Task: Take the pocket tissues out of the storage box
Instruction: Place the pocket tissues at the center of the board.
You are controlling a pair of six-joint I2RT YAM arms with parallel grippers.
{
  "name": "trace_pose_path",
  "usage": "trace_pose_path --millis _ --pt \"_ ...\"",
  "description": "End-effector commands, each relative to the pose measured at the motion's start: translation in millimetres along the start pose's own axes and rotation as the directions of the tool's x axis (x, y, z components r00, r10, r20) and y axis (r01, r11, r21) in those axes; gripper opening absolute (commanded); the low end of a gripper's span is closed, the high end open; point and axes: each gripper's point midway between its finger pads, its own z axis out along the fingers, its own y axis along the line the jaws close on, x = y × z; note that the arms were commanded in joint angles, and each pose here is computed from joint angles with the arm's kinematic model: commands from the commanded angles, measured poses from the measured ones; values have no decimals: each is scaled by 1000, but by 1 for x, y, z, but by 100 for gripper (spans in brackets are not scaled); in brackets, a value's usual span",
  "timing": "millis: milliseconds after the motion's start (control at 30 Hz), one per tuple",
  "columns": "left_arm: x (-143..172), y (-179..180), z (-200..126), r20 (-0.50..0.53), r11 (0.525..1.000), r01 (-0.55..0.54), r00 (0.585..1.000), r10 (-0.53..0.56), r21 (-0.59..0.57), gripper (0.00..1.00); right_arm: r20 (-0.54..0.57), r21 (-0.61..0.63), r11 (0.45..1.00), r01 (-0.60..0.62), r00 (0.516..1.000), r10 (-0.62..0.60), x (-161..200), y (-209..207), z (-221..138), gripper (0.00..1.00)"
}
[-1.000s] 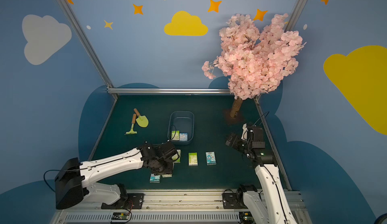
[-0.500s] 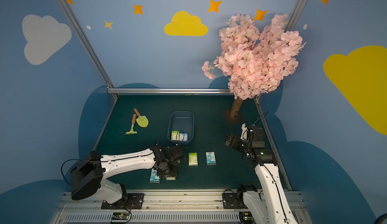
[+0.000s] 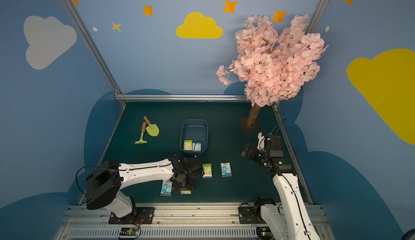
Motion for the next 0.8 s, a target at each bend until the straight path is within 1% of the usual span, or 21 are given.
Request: trace_pose_path --millis 0,267,400,533,633,767 --pt "3 8 -3 -9 999 5 1000 -6 -39 60 17 -10 1000 20 1000 -20 -5 3 -2 98" --pt "4 9 -19 10 1000 6 1000 -6 -15 67 20 -12 1000 26 999 -25 -5 4 -3 98" --pt "2 17 -36 50 999 31 998 -30 -24 70 23 -13 1000 26 999 -26 -7 5 -5 98" --pt "-4 23 -59 123 999 52 991 -52 4 71 22 -25 999 44 999 -43 -10 9 -6 98" --pt "-13 31 -86 189 997 73 979 -73 8 73 5 -27 998 53 999 -53 -12 11 -4 98" --pt "-34 38 -125 309 996 69 948 -82 53 74 -8 -63 996 65 998 -66 -18 21 -4 98"
